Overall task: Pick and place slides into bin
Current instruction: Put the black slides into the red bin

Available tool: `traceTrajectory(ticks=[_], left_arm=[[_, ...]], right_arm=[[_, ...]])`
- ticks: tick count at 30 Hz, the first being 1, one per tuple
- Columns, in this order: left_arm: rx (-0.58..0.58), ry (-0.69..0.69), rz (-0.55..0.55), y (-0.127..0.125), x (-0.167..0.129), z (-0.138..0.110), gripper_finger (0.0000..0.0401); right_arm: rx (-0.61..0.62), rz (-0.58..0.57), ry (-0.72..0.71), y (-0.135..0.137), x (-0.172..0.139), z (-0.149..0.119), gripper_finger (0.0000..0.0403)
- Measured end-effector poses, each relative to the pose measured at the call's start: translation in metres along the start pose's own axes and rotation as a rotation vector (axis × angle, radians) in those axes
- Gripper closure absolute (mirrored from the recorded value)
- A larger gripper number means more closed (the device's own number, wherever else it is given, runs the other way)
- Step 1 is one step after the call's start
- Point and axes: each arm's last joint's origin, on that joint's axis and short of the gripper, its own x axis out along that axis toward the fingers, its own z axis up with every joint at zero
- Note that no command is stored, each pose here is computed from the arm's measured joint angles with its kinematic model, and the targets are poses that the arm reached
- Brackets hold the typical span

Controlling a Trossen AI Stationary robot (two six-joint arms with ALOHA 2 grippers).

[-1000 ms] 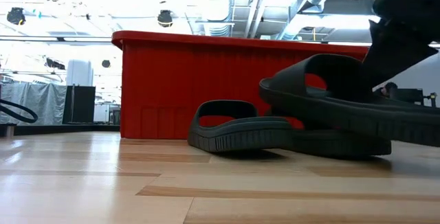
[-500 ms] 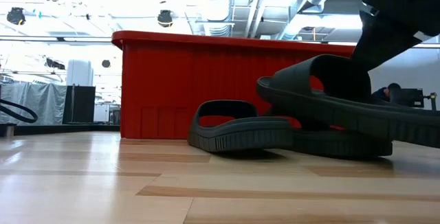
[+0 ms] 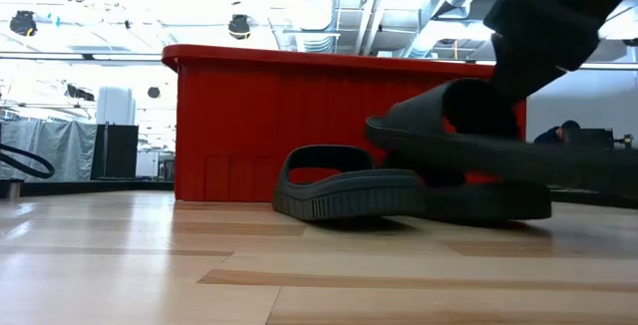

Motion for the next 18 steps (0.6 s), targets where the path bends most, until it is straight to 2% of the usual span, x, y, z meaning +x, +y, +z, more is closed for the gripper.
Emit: traceTrajectory(ticks=[2, 4, 13, 18], left_arm=[[0.0, 0.001, 0.0, 0.0, 0.0, 0.0, 0.0254], [0.002, 0.003, 0.0, 0.0, 0.0, 0.0, 0.0254], [-0.005, 0.038, 0.006, 0.001, 0.0, -0.004, 0.0254], [-0.019, 0.037, 0.006, 0.001, 0.0, -0.004, 0.0254]], right_arm=[[-0.001, 0.016, 0.01, 0.001, 0.001, 0.002, 0.0351], [-0.002, 0.032, 0.023, 0.002, 0.003, 0.003, 0.0387], [0.049, 0.064, 0.051, 0.004, 0.002, 0.003, 0.0398], [0.047, 0.085, 0.067, 0.007, -0.012, 0.003, 0.04]])
